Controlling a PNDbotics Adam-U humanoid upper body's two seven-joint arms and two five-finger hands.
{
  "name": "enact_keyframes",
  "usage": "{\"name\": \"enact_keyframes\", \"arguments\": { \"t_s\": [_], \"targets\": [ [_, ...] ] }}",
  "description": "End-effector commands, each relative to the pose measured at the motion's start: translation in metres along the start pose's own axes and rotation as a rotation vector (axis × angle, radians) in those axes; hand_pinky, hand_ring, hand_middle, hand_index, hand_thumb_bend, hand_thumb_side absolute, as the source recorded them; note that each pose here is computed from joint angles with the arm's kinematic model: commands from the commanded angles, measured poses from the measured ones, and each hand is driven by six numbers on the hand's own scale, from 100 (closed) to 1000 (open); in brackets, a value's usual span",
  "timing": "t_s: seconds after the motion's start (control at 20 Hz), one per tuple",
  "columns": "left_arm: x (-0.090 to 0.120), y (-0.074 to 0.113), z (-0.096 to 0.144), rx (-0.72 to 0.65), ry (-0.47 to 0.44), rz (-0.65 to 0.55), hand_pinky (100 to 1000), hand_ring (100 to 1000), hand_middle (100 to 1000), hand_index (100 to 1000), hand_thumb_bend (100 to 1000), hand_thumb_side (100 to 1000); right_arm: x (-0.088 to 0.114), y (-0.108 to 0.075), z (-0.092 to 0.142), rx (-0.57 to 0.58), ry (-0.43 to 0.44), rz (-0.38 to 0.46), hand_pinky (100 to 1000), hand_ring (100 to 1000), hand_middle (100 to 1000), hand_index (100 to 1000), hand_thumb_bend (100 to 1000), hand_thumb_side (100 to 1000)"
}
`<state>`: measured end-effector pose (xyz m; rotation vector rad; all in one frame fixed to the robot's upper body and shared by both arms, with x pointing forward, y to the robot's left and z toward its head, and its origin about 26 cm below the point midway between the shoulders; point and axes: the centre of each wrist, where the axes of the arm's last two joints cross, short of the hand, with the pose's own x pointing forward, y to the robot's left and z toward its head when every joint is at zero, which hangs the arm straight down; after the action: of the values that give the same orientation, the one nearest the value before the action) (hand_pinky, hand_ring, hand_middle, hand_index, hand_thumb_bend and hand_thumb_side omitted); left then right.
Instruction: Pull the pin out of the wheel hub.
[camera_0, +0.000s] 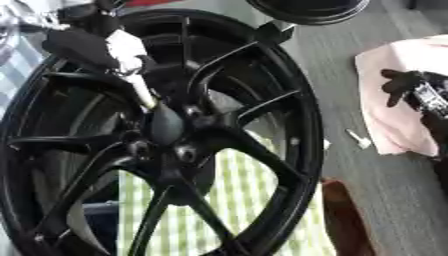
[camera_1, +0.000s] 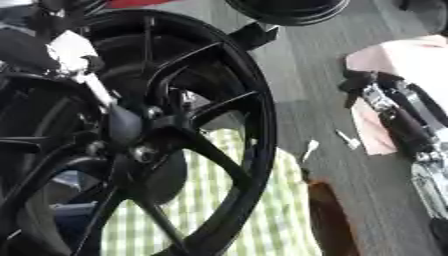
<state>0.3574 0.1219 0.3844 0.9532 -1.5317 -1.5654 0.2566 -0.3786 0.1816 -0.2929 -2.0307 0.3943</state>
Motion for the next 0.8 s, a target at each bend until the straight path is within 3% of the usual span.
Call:
{"name": "enact_keyframes", "arguments": {
  "t_s": [0.05,0.45,0.8],
  "targets": [
    [-0.011,0.027,0.016,-0.102,0.165,0.138,706,545,406,283,408,266,0.009,-0.006,-0.001,-0.007,-0.021,0.026,923,962,410,613,100,710],
    [-0.019,0.055,0.042,-0.028,0.151,0.196,705,530,396,277,364,248,0.008,-0.007,0.001,-0.019,-0.015,0.026,923,963,410,613,100,708],
    [-0.062,0.082,0.084,0.1,0.244,0.307,708,519,389,273,315,229,0.006,-0.011,0.006,-0.046,-0.011,0.04,923,963,407,613,100,704]
  ]
}}
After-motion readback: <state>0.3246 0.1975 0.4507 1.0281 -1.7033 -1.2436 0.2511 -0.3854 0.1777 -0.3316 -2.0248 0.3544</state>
